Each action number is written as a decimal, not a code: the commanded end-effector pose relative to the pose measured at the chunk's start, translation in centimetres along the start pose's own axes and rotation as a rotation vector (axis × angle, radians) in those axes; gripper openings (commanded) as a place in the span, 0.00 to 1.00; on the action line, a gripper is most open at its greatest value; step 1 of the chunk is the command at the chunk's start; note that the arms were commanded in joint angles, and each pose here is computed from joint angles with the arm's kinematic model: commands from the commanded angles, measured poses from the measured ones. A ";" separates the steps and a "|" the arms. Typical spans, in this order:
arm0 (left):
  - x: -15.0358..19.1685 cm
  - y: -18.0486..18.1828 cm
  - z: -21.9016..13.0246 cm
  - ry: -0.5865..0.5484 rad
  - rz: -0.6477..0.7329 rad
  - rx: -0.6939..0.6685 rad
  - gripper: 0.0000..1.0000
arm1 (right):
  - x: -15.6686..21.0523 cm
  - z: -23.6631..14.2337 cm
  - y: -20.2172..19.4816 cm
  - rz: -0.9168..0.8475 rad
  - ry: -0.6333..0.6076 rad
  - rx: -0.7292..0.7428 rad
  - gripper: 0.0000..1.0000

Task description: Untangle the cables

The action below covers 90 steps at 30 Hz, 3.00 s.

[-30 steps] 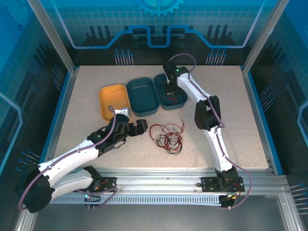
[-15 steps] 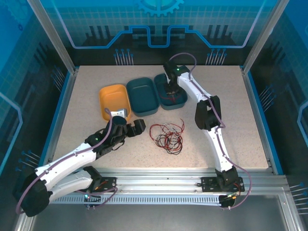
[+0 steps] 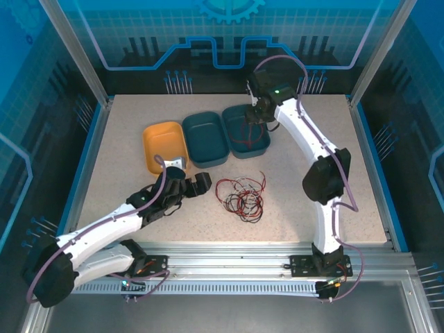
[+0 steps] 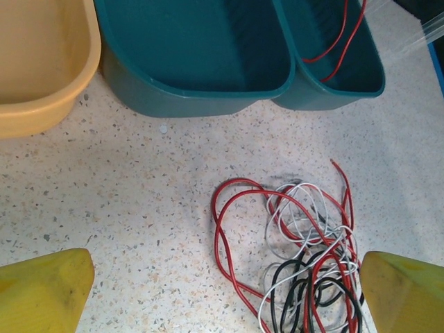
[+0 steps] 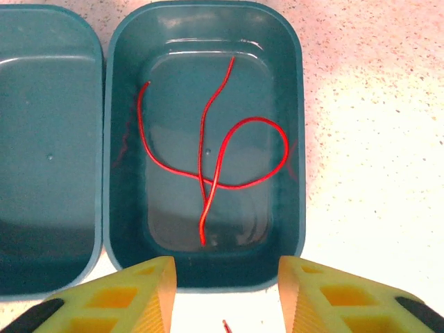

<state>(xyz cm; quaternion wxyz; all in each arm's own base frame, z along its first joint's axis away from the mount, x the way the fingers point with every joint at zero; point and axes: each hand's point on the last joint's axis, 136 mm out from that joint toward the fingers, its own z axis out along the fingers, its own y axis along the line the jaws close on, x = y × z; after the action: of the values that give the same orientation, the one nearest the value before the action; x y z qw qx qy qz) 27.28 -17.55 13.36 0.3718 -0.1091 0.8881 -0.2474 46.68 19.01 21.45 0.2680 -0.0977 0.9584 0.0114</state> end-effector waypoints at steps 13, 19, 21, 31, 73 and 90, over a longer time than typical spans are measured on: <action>2.2 -1.7 5.6 0.242 0.028 -0.029 0.71 | 10.6 -5.2 0.1 0.179 -0.046 -0.035 0.53; 4.7 -0.9 8.1 0.349 -0.022 -0.073 0.51 | 14.2 -6.0 -1.2 0.250 -0.075 -0.033 1.00; 5.4 -0.9 8.6 0.379 -0.031 -0.067 0.47 | 15.1 -6.0 -1.6 0.263 -0.070 -0.022 1.00; 8.0 -1.3 10.3 0.459 -0.053 -0.047 0.32 | 16.2 -5.3 -1.6 0.282 -0.051 -0.018 1.00; -3.3 -13.0 0.0 -0.009 0.492 0.378 0.04 | 15.4 -6.9 6.5 0.088 -0.179 -0.507 0.53; -3.3 -11.8 0.3 0.017 0.397 0.362 0.04 | 16.3 -2.0 7.7 0.123 -0.071 -0.502 0.46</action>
<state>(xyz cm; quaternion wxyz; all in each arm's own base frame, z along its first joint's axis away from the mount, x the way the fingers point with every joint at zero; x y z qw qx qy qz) 30.20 -26.58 20.57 0.4167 0.1464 0.8443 -0.3033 30.20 22.49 14.44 0.2653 -0.1013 0.9260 0.2485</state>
